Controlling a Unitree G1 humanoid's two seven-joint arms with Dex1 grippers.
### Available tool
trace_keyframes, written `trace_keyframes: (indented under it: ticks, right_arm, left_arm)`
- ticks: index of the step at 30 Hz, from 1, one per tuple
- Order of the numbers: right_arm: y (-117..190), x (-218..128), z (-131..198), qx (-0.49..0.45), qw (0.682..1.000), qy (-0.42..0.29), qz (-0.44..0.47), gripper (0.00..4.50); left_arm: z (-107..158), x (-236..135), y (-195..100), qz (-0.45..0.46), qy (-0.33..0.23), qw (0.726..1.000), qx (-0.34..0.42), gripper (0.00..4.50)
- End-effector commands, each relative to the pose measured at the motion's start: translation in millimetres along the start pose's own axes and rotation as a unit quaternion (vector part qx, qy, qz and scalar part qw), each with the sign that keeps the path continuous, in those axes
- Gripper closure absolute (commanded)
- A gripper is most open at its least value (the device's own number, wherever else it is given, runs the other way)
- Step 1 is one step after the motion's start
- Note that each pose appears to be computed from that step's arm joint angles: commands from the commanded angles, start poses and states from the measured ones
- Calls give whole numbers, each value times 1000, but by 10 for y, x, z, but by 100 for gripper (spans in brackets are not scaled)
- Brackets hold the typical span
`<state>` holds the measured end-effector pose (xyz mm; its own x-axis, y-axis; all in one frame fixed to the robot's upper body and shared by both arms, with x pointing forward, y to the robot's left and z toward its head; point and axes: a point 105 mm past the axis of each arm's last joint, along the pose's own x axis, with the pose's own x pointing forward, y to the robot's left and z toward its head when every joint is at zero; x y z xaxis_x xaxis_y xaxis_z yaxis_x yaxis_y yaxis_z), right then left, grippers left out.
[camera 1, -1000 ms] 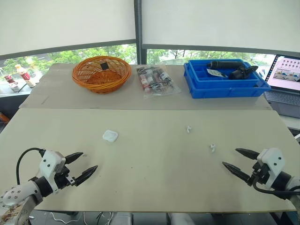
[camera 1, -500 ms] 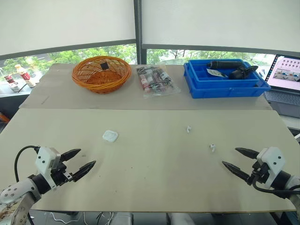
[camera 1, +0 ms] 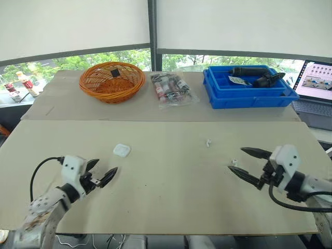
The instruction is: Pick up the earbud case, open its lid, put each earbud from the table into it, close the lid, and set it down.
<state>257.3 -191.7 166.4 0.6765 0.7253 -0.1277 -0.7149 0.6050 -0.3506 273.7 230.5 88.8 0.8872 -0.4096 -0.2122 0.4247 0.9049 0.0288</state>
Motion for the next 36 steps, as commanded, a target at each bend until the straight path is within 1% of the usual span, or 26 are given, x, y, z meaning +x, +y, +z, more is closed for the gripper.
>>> trace_keyframes:
  ticks: [1,6,12,19,25,27,28,30,31,34,36]
  right_arm:
    - [85,85,192,-7,999,-20,30,55]
    - [216,220,330,9,996,-35,78,55]
    - [295,266,391,19,993,-39,109,55]
    - [343,276,392,21,991,-39,126,55]
    - [356,278,396,21,990,-39,131,55]
    - [358,277,386,22,990,-39,131,51]
    - [360,277,381,23,990,-38,131,51]
    - [366,270,371,24,990,-37,130,51]
    - [370,268,368,24,991,-37,130,51]
    - [379,247,349,25,991,-33,127,51]
    - [386,223,336,24,992,-28,123,51]
  left_arm:
    - [3,79,-1,12,1,1000,13,0]
    - [-66,290,-25,16,15,1000,20,0]
    - [-94,493,-65,1,30,999,18,0]
    - [-49,696,-20,-1,43,999,16,0]
    - [-91,743,-77,-16,58,998,16,0]
    - [-94,770,-72,-19,60,998,18,54]
    - [-93,783,-69,-21,60,998,19,88]
    - [-92,804,-74,-26,61,998,24,180]
    - [-91,813,-79,-30,60,997,27,195]
    - [-97,838,-102,-47,62,996,44,195]
    - [-87,839,-158,-74,57,994,60,195]
